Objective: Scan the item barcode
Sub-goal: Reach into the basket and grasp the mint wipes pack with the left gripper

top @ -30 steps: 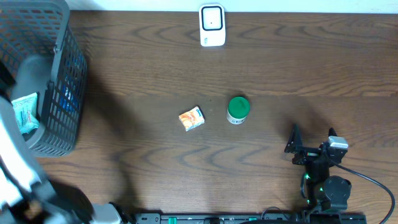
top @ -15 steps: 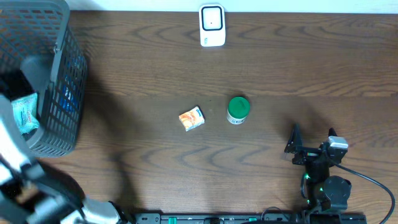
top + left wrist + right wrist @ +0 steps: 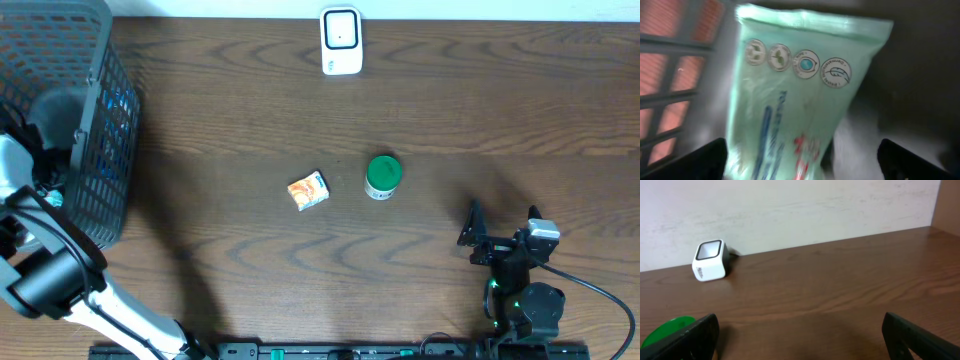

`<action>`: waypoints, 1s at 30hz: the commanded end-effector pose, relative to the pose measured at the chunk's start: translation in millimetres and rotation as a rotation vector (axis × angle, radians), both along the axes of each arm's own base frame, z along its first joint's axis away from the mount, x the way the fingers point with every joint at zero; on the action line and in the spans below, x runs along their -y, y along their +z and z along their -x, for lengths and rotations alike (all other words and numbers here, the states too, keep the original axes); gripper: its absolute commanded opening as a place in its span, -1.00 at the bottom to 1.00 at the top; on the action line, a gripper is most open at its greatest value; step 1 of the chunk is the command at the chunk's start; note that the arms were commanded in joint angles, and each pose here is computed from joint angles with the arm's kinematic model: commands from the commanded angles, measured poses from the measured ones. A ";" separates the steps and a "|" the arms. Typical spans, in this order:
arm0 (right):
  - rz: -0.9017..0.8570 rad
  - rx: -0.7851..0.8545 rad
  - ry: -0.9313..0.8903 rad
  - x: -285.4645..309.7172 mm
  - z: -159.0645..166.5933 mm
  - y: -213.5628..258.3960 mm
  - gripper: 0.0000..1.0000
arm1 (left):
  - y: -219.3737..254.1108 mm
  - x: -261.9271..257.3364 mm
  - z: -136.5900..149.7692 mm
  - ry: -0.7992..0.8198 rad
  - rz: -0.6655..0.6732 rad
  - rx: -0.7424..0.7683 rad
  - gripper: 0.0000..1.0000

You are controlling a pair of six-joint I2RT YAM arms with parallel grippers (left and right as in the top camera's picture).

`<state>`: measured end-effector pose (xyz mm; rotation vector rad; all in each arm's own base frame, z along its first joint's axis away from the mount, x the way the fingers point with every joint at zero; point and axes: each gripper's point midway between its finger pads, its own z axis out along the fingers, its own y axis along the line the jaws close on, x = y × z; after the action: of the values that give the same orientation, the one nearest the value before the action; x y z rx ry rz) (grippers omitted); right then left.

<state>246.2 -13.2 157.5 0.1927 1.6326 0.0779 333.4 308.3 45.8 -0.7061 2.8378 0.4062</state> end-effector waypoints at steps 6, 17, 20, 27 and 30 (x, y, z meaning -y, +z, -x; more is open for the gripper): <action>0.012 0.000 -0.002 0.1 0.3 -0.2 0.99 | -16.7 -6.5 -4.3 -0.014 -0.001 -0.018 -0.10; 0.012 0.000 -0.002 0.1 0.3 -0.2 0.98 | 185.8 -30.0 -30.7 0.187 -0.280 0.436 -0.76; 0.012 0.000 -0.002 0.1 0.3 -0.1 0.99 | 275.9 6.3 -41.6 0.156 -0.273 0.716 -0.76; 0.012 0.000 -0.002 0.1 0.3 -0.1 0.99 | 409.2 176.3 -50.0 -0.266 -0.128 1.112 -0.76; 0.012 0.000 -0.002 0.1 0.3 -0.2 0.98 | 402.0 254.6 -46.7 -0.426 -0.003 1.074 -0.76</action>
<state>246.2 -13.2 157.5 0.1927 1.6326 0.0779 367.2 116.7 475.5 -0.3070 1.7509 0.1351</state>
